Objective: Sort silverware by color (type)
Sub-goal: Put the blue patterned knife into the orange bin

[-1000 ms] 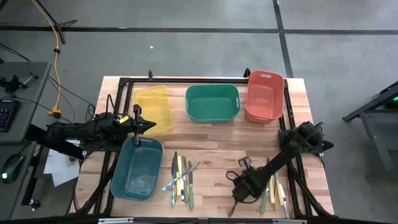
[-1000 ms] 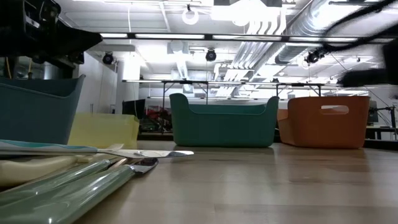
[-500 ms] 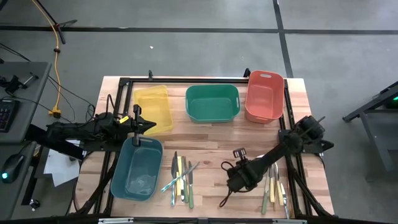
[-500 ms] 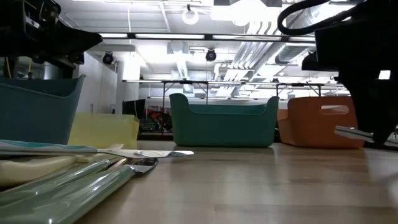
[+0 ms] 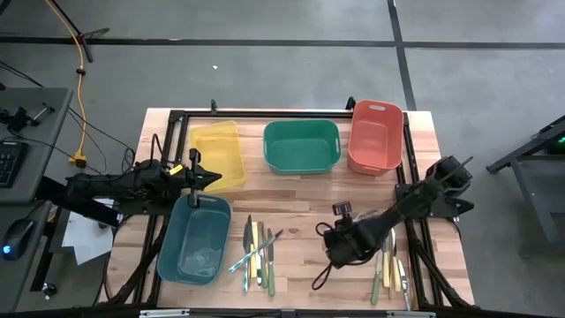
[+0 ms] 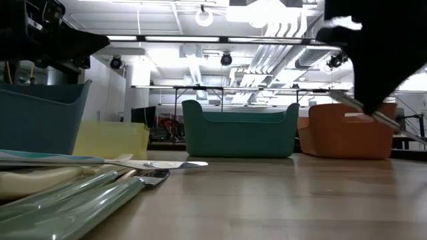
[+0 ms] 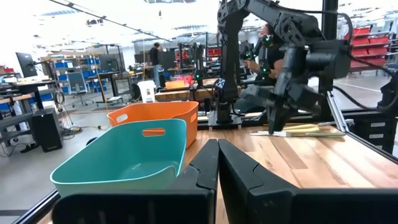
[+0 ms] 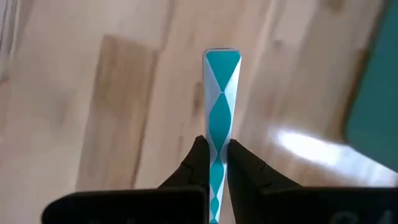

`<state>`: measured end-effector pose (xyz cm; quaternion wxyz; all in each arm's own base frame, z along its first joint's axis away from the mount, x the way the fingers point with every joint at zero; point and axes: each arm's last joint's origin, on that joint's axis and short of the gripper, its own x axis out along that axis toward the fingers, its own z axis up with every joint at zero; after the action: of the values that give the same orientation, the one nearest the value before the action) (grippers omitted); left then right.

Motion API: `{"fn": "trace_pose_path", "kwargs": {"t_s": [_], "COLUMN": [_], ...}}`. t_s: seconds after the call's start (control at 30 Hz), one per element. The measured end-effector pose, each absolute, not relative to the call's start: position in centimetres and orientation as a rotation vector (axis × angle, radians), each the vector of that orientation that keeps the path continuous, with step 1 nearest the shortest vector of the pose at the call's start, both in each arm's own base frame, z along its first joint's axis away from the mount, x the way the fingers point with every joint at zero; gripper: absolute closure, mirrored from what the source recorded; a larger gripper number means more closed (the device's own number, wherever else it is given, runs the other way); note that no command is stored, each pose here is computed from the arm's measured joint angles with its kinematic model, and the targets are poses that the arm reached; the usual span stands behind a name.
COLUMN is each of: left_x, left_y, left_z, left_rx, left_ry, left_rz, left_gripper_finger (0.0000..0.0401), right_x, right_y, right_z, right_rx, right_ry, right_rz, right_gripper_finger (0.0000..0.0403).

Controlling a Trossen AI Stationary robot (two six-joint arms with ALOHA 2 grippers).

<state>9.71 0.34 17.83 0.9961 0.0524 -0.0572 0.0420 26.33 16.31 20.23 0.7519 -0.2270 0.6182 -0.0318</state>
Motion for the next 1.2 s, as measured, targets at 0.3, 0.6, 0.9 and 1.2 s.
{"fn": "trace_pose_path", "kwargs": {"t_s": [0.3, 0.6, 0.9, 1.2], "left_x": [9.7, 9.7, 9.5, 9.9], "left_y": [0.3, 0.3, 0.3, 0.3], "left_z": [17.8, 17.9, 18.8, 20.1], "left_rx": [0.105, 0.101, -0.007, -0.066], "left_ry": [-0.115, -0.120, -0.220, -0.344], "left_rz": [0.084, 0.084, 0.066, 0.051], "left_gripper_finger": [0.0398, 0.0398, 0.0398, 0.0398], "right_x": [25.2, 24.6, 26.8, 28.5], "right_y": [14.0, 11.3, 8.7, 5.5], "right_z": [25.6, 33.5, 32.8, 29.5], "right_rx": [-0.412, -0.261, -0.273, -0.164], "right_ry": [1.076, 0.570, 0.469, 0.219], "right_rz": [-0.258, -0.354, -0.344, -0.228], "right_gripper_finger": [0.0389, 0.0391, 0.0391, 0.0391]}}
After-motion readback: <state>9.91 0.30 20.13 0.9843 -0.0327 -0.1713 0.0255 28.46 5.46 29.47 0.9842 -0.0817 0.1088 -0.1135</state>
